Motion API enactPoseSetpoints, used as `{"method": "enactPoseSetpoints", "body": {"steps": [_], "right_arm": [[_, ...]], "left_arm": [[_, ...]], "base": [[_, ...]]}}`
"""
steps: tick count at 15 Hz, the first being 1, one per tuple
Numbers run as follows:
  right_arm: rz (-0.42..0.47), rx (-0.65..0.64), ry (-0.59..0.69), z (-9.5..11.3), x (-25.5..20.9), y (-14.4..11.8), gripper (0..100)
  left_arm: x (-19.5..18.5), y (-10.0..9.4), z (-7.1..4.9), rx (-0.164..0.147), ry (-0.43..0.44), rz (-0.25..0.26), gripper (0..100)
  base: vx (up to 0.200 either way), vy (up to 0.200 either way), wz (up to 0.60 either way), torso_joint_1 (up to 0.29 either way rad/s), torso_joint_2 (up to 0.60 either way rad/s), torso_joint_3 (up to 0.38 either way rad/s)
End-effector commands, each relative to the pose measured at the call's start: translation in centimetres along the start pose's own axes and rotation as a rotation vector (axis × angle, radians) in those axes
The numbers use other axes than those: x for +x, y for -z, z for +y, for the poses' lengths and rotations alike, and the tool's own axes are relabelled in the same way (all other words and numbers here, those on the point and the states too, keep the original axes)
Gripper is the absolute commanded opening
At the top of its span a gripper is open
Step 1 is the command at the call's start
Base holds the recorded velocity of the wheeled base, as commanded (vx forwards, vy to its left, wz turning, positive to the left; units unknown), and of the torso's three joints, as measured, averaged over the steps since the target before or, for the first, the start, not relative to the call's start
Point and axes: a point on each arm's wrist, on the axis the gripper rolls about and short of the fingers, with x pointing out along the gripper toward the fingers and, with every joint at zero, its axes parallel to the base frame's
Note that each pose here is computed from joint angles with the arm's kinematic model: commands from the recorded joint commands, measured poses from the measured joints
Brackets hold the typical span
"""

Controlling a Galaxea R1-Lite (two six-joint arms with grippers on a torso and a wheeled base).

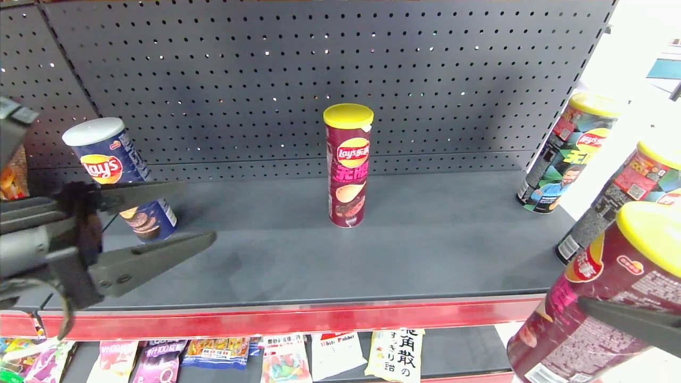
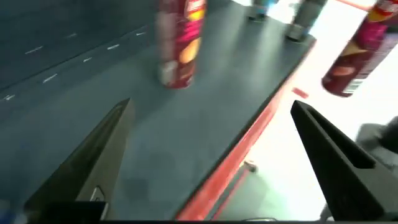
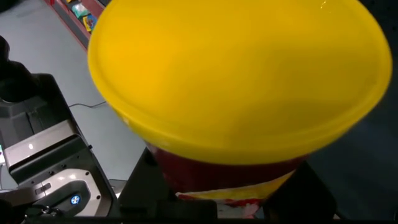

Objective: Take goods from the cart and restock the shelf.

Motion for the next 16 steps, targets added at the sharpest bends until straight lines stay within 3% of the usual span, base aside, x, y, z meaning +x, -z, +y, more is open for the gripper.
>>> {"method": "enactPoseSetpoints", "body": {"steps": [1, 2, 3, 7, 13, 16], "right_arm": [[-0.001, 0.0, 0.0, 0.0, 0.0, -0.1, 0], [-0.005, -0.001, 0.002, -0.1, 0.0, -0.2, 0], [-0.009, -0.003, 0.005, -0.1, 0.0, -0.4, 0], [-0.009, -0.003, 0.005, -0.3, 0.3, -0.7, 0], [-0.006, -0.001, 0.004, -0.3, 0.3, -0.6, 0], [0.001, 0.003, 0.008, -0.3, 0.3, -0.4, 0]], "left_arm": [[7.3, 0.9, 2.9, 0.01, 0.116, 0.081, 100], [8.0, 1.1, 3.4, 0.024, 0.112, 0.092, 100], [10.0, 1.2, 4.5, 0.064, 0.113, 0.097, 100], [14.6, 0.2, 5.7, 0.113, 0.134, 0.047, 100], [17.8, -0.7, 7.1, 0.132, 0.126, 0.015, 100], [18.5, -0.8, 6.9, 0.133, 0.139, 0.011, 100]], "base": [[0.0, 0.0, 0.0, 0.0, 0.0, 0.0], [0.0, 0.0, 0.0, 0.0, 0.0, 0.0], [0.0, 0.0, 0.0, 0.0, 0.0, 0.0], [0.0, 0.0, 0.0, 0.0, 0.0, 0.0], [0.0, 0.0, 0.0, 0.0, 0.0, 0.0], [0.0, 0.0, 0.0, 0.0, 0.0, 0.0]]}}
